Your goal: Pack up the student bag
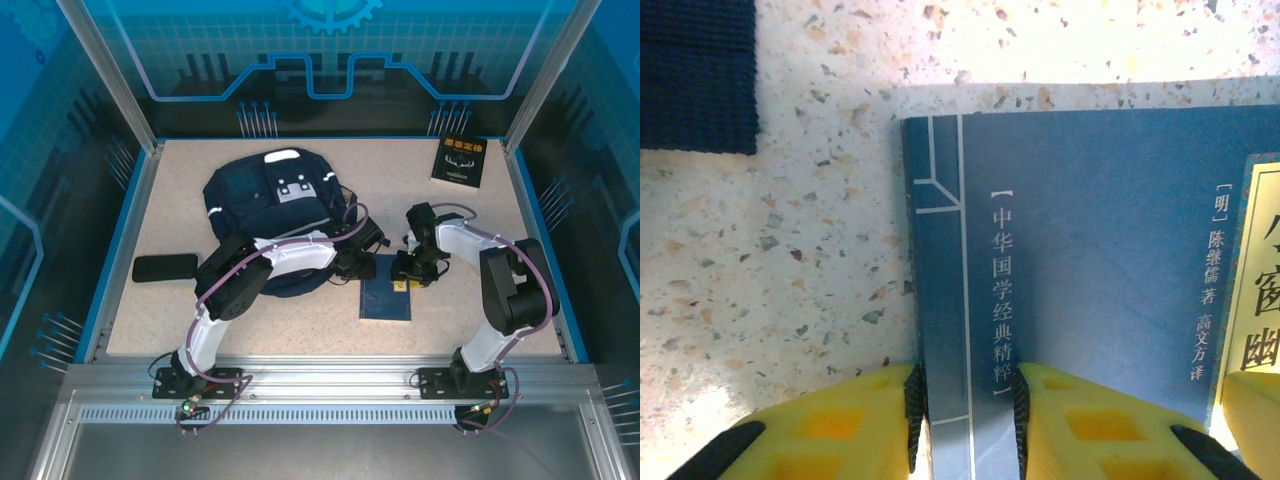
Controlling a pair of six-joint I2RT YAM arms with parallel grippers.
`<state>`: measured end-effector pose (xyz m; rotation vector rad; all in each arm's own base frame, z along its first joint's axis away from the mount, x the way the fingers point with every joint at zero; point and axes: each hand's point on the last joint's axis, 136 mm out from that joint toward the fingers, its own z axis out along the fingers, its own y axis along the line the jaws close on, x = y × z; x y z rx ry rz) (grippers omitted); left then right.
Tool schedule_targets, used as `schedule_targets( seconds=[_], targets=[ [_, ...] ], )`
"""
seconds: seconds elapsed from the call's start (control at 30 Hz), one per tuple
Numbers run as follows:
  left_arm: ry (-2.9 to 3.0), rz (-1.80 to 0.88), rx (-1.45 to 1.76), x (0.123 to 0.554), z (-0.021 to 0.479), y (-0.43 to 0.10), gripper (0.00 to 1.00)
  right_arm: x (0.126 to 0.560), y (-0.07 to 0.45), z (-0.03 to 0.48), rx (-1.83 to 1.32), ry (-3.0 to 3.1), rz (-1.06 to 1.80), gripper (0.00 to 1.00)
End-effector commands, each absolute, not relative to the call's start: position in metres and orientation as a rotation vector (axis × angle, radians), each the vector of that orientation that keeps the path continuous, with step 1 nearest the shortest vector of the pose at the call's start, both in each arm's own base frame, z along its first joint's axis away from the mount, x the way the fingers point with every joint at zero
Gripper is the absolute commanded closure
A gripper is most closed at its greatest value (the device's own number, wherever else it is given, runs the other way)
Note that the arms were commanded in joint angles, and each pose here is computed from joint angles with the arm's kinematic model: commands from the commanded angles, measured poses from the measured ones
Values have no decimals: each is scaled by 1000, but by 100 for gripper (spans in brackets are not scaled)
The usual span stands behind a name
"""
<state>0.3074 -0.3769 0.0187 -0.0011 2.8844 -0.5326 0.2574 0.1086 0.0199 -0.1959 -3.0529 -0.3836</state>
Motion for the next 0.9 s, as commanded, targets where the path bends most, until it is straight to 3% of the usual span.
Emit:
schedule_targets(
  seconds=[0.0,0.27,0.87],
  targets=[
    [2988,-396,10,291,-20,-360,68,260,127,34,-133,-3033,-530,58],
    [2984,-394,0,292,-20,-359,69,260,141,80,-148,-3064,-717,62],
    [2932,-453,36,299,7,-366,67,254,116,73,-221,-3094,-489,83]
  ],
)
